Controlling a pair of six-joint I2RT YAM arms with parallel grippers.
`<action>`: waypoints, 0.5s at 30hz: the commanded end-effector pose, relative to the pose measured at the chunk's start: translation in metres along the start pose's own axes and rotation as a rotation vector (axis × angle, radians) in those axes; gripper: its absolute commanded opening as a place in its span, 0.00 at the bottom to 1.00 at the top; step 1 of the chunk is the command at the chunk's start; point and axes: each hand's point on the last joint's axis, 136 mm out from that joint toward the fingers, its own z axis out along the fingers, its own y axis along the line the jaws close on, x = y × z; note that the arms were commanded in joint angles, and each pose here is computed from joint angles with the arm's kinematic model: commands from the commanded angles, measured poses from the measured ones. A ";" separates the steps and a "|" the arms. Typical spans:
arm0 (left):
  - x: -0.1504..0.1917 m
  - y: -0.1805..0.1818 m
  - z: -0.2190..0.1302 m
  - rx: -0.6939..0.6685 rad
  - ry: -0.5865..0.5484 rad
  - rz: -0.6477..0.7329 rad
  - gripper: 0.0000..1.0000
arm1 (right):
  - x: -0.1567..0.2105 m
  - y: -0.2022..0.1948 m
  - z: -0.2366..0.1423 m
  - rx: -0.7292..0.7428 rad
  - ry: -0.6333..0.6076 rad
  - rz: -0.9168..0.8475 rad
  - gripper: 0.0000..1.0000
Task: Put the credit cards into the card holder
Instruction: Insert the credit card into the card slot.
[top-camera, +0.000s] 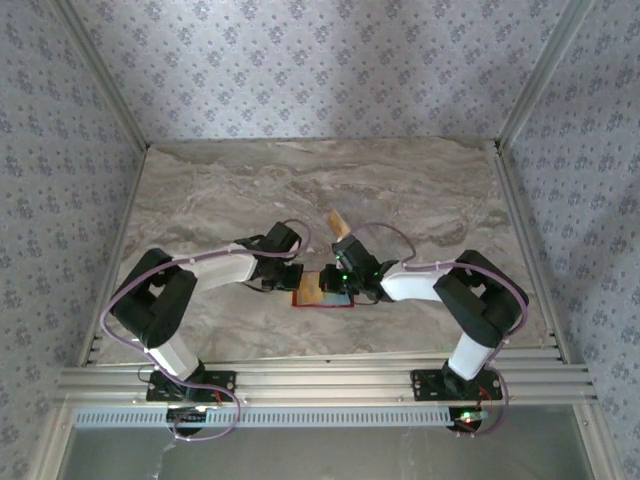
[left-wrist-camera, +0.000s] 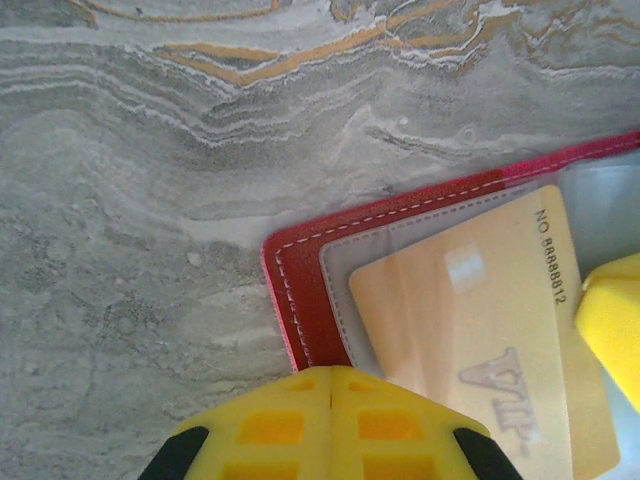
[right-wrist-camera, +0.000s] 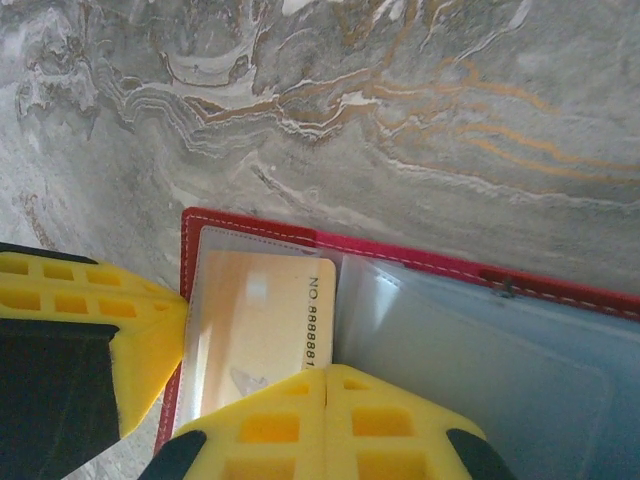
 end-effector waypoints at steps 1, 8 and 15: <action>0.031 -0.001 0.024 0.006 0.110 0.006 0.00 | 0.008 0.014 0.009 -0.016 0.027 -0.009 0.00; 0.031 -0.001 0.024 0.006 0.109 0.005 0.00 | 0.007 0.022 0.015 -0.017 -0.007 -0.003 0.00; 0.031 -0.002 0.024 0.012 0.110 0.004 0.00 | 0.000 0.043 0.012 -0.068 -0.058 -0.009 0.00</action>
